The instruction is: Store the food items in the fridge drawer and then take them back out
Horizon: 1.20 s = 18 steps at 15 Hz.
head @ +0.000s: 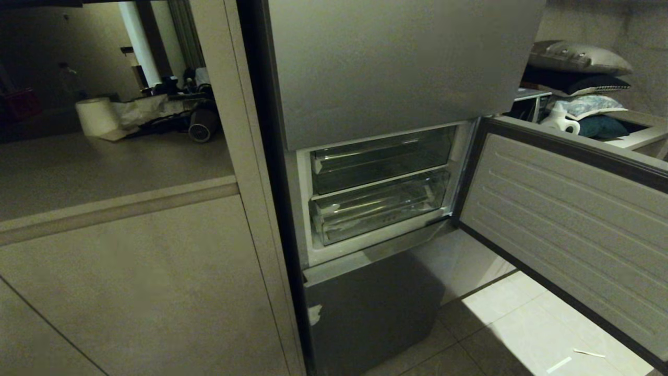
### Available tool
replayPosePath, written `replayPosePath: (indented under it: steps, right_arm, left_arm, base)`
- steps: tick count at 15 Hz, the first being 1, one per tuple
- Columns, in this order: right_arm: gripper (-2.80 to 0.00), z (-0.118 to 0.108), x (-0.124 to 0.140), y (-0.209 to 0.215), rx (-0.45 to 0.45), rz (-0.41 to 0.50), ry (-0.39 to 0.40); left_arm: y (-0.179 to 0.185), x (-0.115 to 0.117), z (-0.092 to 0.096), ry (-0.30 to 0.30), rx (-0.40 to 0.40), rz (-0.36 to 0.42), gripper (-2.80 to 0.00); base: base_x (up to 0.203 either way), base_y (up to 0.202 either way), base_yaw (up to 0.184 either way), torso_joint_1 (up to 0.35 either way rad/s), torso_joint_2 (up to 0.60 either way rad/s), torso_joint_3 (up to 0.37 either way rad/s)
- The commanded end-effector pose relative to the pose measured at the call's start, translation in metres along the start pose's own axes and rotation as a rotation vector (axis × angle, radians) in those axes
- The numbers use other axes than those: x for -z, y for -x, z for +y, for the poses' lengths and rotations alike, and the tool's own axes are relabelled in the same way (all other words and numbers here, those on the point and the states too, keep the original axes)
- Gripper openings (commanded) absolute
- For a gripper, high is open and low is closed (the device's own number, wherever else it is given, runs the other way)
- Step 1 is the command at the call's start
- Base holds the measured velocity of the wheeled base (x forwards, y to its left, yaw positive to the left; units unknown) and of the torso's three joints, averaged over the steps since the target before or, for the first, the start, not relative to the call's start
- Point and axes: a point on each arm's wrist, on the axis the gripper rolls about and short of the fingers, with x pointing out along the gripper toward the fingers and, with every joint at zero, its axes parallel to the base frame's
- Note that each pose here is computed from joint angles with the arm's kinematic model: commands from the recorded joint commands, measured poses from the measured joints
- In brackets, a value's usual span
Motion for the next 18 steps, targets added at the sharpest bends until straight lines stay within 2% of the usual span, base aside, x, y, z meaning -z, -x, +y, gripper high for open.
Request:
replayPosePath:
  steps: [1,12,18]
  right_arm:
    - [-2.8,0.001,0.001,-0.002,-0.013,0.006,0.0]
    - [-2.8,0.027,0.014,0.011,-0.023,0.044,-0.054]
    - [-2.8,0.069,0.03,0.036,-0.029,0.031,-0.024]
  left_arm:
    - [0.0,0.0,0.0,0.0,-0.001,0.002,-2.8]
    - [0.0,0.0,0.0,0.0,-0.001,0.003,-2.8]
    - [0.0,0.0,0.0,0.0,-0.001,0.002,-2.8]
  base:
    - [0.0,0.0,0.0,0.0,0.0,0.0]
    - [0.0,0.0,0.0,0.0,0.0,0.0]
    - [0.0,0.0,0.0,0.0,0.0,0.0]
